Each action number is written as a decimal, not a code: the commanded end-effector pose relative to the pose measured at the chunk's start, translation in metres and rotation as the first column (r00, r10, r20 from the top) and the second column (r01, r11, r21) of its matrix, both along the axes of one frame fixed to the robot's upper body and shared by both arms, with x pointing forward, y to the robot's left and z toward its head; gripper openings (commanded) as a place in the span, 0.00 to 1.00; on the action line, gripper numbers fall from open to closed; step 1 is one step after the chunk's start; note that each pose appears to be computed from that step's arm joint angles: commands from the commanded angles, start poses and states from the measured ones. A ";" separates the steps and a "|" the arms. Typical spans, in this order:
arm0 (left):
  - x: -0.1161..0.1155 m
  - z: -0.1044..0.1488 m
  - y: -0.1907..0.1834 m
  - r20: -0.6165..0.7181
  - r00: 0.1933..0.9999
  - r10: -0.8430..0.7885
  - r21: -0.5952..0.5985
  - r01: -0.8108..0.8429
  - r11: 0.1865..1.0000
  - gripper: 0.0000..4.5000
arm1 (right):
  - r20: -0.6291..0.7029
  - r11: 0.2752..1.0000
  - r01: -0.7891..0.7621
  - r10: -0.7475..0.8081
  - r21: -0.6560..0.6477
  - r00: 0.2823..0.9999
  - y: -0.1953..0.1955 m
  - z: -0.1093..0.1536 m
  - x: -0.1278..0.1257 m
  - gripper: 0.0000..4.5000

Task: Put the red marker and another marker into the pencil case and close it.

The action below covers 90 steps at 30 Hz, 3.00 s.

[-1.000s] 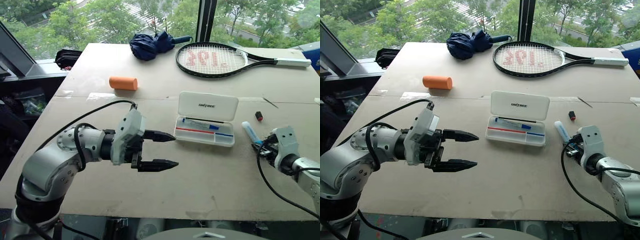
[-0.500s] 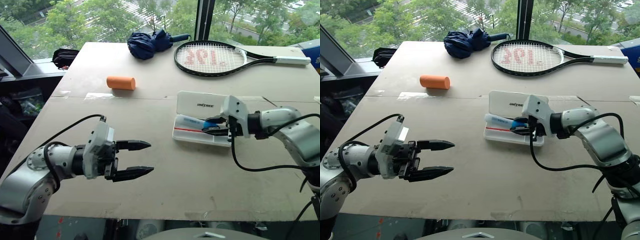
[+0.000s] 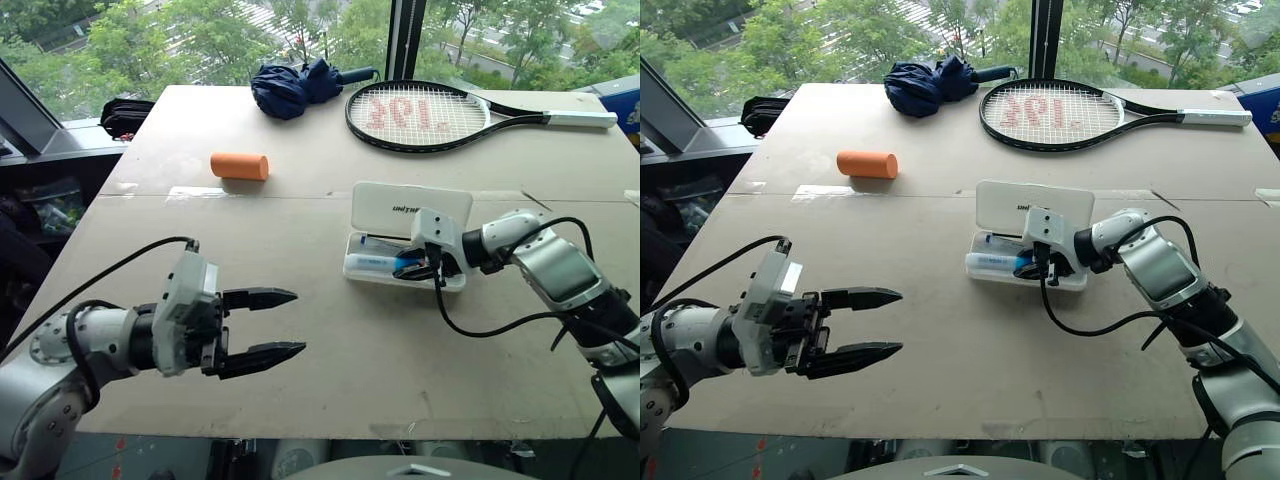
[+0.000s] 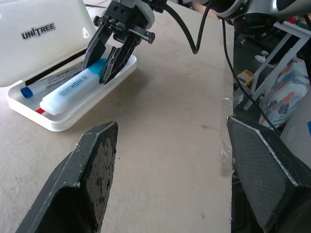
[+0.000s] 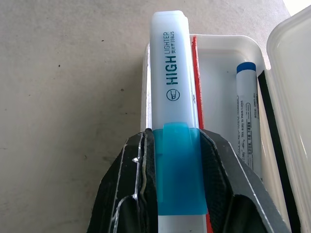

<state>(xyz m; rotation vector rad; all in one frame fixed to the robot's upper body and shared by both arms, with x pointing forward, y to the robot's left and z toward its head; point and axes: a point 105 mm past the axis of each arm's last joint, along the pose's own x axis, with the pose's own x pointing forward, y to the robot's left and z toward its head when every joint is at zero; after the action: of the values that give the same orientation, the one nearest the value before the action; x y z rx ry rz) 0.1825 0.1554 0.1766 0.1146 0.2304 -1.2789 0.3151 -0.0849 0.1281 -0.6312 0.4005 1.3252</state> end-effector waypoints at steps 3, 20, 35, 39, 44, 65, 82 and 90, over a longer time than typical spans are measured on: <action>-0.002 0.008 -0.004 0.033 0.999 -0.013 0.001 0.013 1.000 0.80 | 0.014 1.000 -0.027 0.027 -0.009 1.000 0.001 0.009 -0.002 0.14; 0.002 0.014 -0.013 0.050 0.997 -0.056 -0.021 0.057 0.998 0.80 | 0.029 0.848 0.431 -0.461 0.307 0.887 -0.086 0.070 -0.009 0.86; 0.005 0.020 -0.030 0.079 0.988 -0.130 -0.057 0.135 0.989 0.80 | -0.039 0.337 0.937 -0.939 0.090 0.341 -0.179 0.008 0.064 0.86; 0.004 0.022 -0.032 0.094 0.986 -0.136 -0.057 0.141 0.988 0.80 | -0.039 0.310 0.949 -0.949 0.051 0.312 -0.189 -0.004 0.067 0.47; 0.002 0.021 -0.034 0.097 0.987 -0.129 -0.062 0.136 0.989 0.80 | -0.031 0.351 0.935 -0.935 0.055 0.353 -0.188 0.002 0.061 0.03; -0.002 0.023 -0.033 0.090 0.988 -0.127 -0.058 0.133 0.989 0.80 | 0.073 0.995 0.068 -0.063 -0.071 0.995 -0.050 0.016 -0.019 0.00; -0.008 0.021 -0.030 0.084 0.992 -0.090 -0.052 0.095 0.994 0.80 | 0.021 0.995 0.094 -0.094 0.023 0.995 -0.066 0.032 -0.017 0.61; -0.008 0.020 -0.029 0.086 0.994 -0.062 -0.056 0.067 0.996 0.80 | -0.115 0.879 0.433 -0.418 0.198 0.901 -0.117 0.075 -0.005 0.13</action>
<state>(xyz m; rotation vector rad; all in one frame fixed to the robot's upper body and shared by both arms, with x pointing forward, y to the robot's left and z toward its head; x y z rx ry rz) 0.1798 0.1301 0.1886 0.0996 0.1602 -1.3268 0.3038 -0.1894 0.1833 -0.3089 0.4550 1.0353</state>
